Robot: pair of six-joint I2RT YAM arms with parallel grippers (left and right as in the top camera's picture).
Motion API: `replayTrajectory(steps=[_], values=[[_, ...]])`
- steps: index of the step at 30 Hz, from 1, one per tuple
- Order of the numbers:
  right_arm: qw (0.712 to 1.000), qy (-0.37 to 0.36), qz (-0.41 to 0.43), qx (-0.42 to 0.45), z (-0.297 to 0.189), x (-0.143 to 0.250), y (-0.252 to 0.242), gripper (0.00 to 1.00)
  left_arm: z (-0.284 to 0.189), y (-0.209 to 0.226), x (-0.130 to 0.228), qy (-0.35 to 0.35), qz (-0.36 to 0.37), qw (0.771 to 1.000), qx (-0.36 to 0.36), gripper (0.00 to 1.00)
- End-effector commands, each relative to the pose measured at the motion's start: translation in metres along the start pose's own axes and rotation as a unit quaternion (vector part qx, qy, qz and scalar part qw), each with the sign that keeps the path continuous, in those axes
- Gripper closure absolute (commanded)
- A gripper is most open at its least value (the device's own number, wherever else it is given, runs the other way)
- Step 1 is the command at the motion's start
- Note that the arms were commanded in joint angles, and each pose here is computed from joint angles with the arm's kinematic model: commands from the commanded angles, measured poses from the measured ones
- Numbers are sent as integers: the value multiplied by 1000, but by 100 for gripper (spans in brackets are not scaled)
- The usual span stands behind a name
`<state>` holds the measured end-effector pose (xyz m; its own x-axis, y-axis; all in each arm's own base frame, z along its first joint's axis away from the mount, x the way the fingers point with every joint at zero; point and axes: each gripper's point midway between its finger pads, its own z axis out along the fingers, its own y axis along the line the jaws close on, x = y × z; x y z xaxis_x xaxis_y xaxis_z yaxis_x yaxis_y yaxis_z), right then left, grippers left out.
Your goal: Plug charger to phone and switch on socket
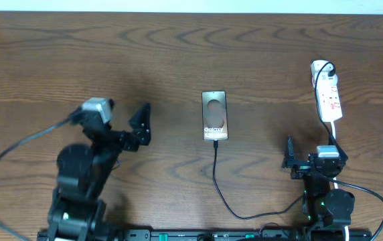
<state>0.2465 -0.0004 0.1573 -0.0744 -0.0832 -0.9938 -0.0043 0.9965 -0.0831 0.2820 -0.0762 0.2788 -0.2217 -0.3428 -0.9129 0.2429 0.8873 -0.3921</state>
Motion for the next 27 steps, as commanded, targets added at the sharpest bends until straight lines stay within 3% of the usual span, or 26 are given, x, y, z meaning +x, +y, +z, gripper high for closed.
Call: replayTrajectory(steps=[1, 7, 13, 19, 27], values=[[1000, -1, 6, 2, 0, 0, 0, 1, -18, 10, -21, -87, -23, 996, -22, 2], [1000, -1, 6, 2, 0, 0, 0, 1, -54, 8, -45, -213, -30, 976, 5, 2], [1000, -1, 6, 2, 0, 0, 0, 1, -79, 16, -42, -269, -27, 963, 6, 2], [1000, -1, 5, 2, 0, 0, 0, 1, -85, 31, -30, -293, -40, 955, -1, 2], [1000, -1, 6, 2, 0, 0, 0, 1, -66, 62, 7, -261, -53, 963, -43, 2]])
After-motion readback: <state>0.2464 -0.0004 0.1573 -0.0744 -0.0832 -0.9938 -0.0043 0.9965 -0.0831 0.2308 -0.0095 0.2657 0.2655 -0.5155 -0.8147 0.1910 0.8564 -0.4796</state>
